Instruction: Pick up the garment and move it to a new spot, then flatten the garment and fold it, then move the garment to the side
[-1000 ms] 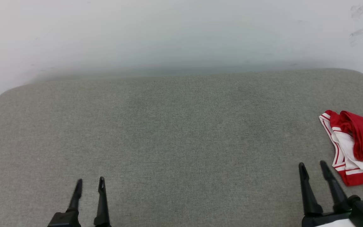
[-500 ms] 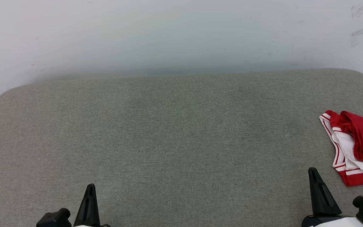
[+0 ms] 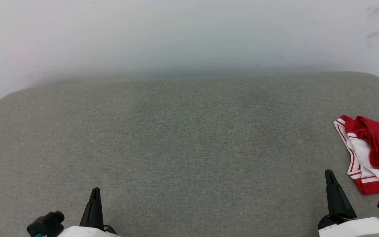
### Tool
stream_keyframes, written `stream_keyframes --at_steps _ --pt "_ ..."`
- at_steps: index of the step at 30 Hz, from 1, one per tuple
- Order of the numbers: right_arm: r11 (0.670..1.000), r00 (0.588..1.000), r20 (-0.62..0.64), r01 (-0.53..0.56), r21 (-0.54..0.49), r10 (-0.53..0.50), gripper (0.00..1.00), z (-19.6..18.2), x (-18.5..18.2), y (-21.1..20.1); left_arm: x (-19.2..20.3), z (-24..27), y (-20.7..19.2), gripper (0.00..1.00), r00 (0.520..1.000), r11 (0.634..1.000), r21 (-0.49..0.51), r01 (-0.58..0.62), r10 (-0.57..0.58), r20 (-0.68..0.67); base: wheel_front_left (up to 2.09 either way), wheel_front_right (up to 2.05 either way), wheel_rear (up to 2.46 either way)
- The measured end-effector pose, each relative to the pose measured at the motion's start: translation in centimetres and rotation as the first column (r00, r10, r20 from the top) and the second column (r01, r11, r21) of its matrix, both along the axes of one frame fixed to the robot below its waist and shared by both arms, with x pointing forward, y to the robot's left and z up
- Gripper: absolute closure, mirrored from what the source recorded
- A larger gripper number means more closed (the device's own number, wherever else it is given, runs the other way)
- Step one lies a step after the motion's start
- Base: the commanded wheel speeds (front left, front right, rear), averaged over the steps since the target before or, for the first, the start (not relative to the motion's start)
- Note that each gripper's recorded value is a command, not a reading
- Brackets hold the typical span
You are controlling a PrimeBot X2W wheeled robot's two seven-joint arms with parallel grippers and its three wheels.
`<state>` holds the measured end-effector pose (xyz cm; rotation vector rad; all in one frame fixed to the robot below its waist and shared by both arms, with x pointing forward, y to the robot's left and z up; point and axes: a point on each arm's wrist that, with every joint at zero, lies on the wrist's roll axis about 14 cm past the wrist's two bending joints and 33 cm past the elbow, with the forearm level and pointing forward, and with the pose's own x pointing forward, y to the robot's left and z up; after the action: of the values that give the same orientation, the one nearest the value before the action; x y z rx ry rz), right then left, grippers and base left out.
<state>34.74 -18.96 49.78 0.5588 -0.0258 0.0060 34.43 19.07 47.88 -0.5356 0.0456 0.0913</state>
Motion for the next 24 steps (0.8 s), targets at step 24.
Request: stream_keyframes --at_steps 24 --pt "0.947 0.999 -0.035 0.028 0.321 -0.018 1.00 -0.2 1.3 -0.7 1.4 0.1 0.4 1.00 1.000 0.942 -0.334 -0.012 0.011 -0.005 0.00 0.00 0.00"
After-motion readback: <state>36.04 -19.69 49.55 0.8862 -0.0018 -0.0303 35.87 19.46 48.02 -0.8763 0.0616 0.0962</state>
